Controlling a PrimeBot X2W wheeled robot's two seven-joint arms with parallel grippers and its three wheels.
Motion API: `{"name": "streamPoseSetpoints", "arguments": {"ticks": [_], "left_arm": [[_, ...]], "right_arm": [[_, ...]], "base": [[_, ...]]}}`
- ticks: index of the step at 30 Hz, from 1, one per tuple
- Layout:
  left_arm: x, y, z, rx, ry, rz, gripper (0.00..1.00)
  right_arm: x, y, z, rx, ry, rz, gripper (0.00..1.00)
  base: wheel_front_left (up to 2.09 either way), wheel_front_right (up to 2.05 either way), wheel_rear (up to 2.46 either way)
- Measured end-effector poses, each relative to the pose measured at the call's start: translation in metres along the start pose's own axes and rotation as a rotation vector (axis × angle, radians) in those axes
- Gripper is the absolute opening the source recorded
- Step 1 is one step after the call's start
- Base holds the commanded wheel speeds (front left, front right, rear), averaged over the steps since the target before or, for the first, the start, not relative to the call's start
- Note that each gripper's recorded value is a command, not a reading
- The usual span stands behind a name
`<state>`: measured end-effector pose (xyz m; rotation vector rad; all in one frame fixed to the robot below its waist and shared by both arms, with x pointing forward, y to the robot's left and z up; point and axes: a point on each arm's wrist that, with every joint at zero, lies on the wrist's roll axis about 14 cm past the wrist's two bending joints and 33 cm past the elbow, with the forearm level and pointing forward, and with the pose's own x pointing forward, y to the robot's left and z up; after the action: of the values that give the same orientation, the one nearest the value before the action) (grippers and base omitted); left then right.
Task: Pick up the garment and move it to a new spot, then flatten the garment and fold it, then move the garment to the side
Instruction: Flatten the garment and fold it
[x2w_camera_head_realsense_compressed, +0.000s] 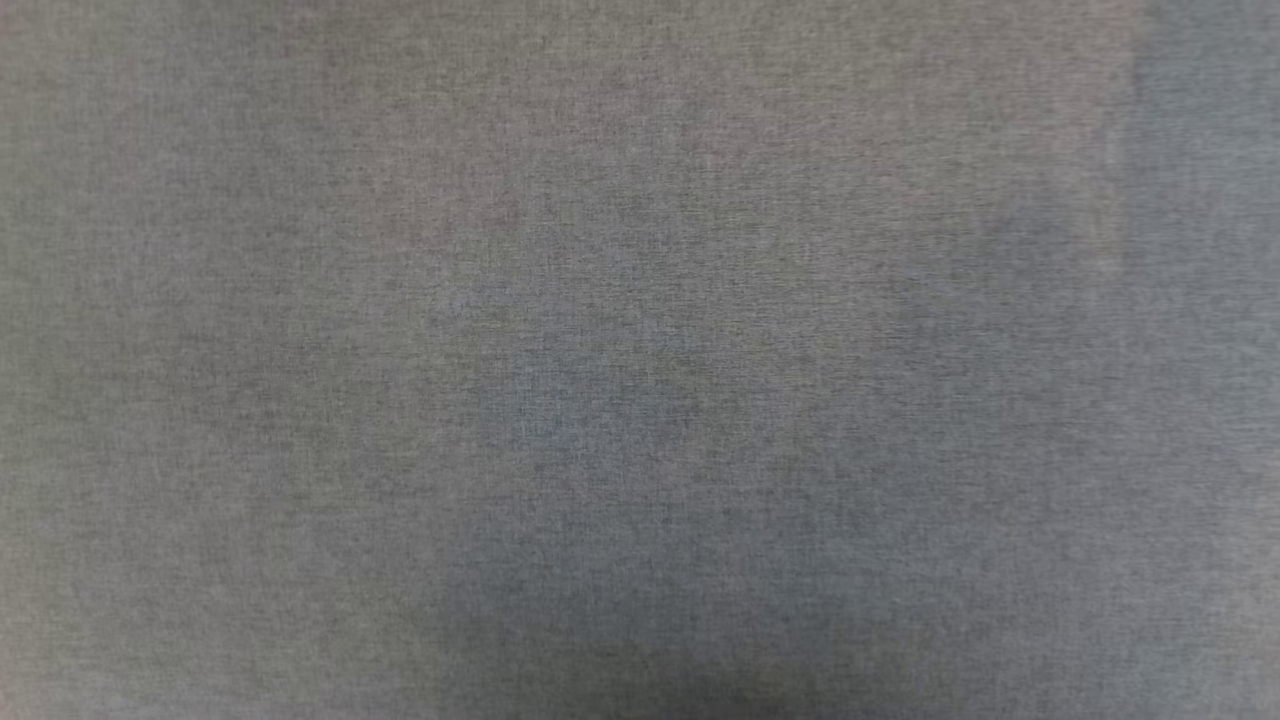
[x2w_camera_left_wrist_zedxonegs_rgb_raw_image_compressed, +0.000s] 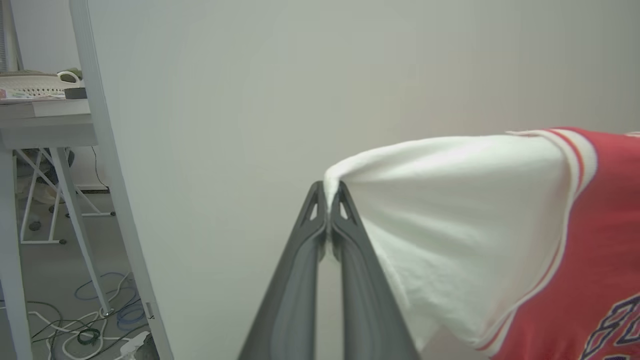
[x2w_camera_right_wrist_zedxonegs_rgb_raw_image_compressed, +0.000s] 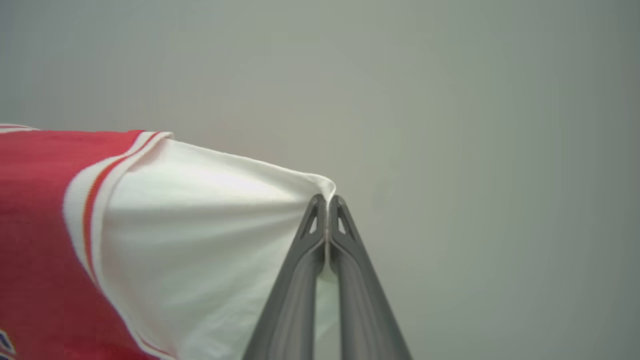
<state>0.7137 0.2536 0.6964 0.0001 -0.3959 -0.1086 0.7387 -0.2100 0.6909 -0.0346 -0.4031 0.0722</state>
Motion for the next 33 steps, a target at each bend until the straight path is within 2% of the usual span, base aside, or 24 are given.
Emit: {"name": "streamPoseSetpoints", "arguments": {"ticks": [5, 11, 20, 24, 33], "left_arm": [[-0.014, -0.002, -0.041, -0.028, 0.068, 0.003, 0.0], [-0.054, -0.008, -0.083, -0.078, 0.176, 0.001, 0.0], [-0.15, -0.007, -0.127, -0.175, 0.369, 0.05, 0.0], [-0.191, -0.009, -0.126, -0.22, 0.414, 0.075, 0.0], [-0.278, -0.012, -0.117, -0.249, 0.501, 0.112, 0.0]], "right_arm": [[-0.006, 0.011, -0.038, 0.02, 0.058, 0.014, 0.0], [-0.035, 0.018, -0.071, 0.035, 0.148, 0.03, 0.0], [-0.12, 0.022, -0.113, 0.061, 0.344, 0.061, 0.0], [-0.161, 0.022, -0.117, 0.084, 0.407, 0.075, 0.0], [-0.24, 0.029, -0.106, 0.15, 0.5, 0.116, 0.0]], "base": [[0.0, 0.0, 0.0], [0.0, 0.0, 0.0], [0.0, 0.0, 0.0], [0.0, 0.0, 0.0], [0.0, 0.0, 0.0]]}}
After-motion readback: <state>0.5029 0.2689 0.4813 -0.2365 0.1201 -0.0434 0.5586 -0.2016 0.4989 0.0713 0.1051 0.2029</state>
